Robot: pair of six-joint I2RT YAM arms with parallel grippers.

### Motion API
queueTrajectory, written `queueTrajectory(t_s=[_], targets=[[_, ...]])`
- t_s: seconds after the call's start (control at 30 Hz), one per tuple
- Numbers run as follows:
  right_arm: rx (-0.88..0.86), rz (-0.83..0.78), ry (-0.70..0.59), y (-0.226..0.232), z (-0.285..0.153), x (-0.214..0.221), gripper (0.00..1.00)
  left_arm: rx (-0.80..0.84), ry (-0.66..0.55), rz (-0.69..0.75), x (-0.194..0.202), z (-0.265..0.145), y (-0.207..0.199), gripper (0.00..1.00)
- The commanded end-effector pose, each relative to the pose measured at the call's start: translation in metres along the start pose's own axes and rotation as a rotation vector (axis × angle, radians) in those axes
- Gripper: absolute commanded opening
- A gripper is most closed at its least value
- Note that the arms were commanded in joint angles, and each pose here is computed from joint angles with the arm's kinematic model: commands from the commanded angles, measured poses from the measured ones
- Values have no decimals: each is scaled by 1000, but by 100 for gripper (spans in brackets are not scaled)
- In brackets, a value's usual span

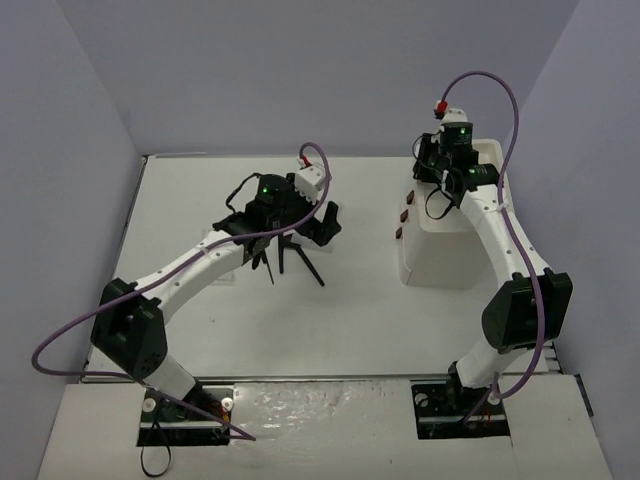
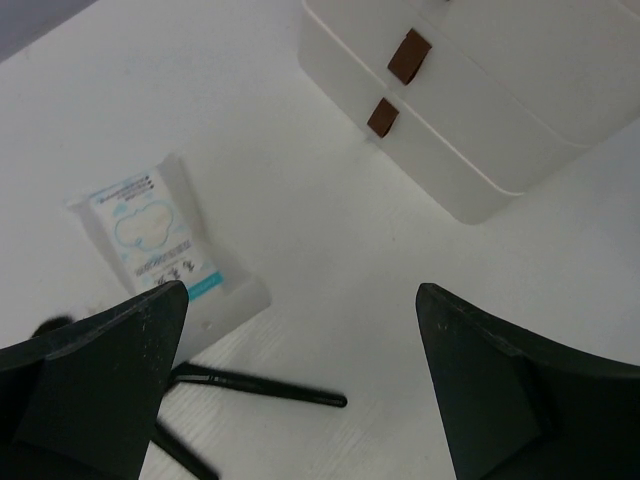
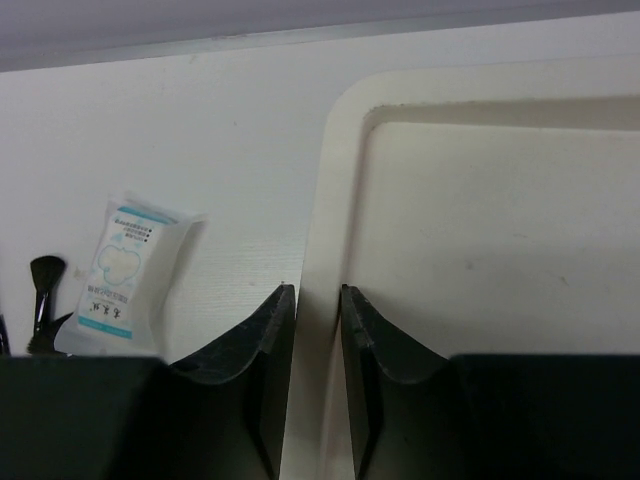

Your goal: Organize the makeup

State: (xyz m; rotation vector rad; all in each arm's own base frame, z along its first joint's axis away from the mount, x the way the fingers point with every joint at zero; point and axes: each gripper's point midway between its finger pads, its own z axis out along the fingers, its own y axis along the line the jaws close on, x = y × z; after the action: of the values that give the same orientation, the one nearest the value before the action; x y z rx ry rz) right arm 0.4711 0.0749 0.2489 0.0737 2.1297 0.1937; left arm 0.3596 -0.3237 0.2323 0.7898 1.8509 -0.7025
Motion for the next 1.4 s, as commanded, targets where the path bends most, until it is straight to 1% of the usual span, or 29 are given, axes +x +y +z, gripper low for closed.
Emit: queueTrajectory(t_s=[0.0, 0.07, 0.27, 0.33, 0.53, 0.63, 0.8, 1.1, 1.27, 1.37], targets=[[-151, -18, 81, 29, 0, 26, 15, 130, -267, 160, -86, 23, -25, 96], [-175, -20, 79, 33, -4, 26, 8, 181, -293, 191, -90, 38, -35, 96], [-261, -21, 77, 47, -13, 24, 0, 306, -358, 250, -96, 75, -58, 87], [-283, -26, 87, 50, -13, 27, 0, 372, -367, 259, -99, 84, -67, 84], [-328, -44, 101, 55, -19, 34, 0, 440, -413, 281, -103, 93, -80, 81], [-351, -43, 111, 58, -20, 38, 0, 484, -441, 299, -109, 92, -88, 76], [-382, -46, 112, 63, -22, 38, 0, 488, -449, 308, -108, 104, -85, 71], [-391, -46, 114, 64, -22, 39, 0, 479, -473, 299, -115, 124, -81, 65], [-396, -44, 115, 65, -22, 40, 0, 469, -483, 307, -117, 131, -80, 59], [-392, -42, 118, 64, -21, 41, 0, 472, -509, 308, -123, 131, -81, 54]])
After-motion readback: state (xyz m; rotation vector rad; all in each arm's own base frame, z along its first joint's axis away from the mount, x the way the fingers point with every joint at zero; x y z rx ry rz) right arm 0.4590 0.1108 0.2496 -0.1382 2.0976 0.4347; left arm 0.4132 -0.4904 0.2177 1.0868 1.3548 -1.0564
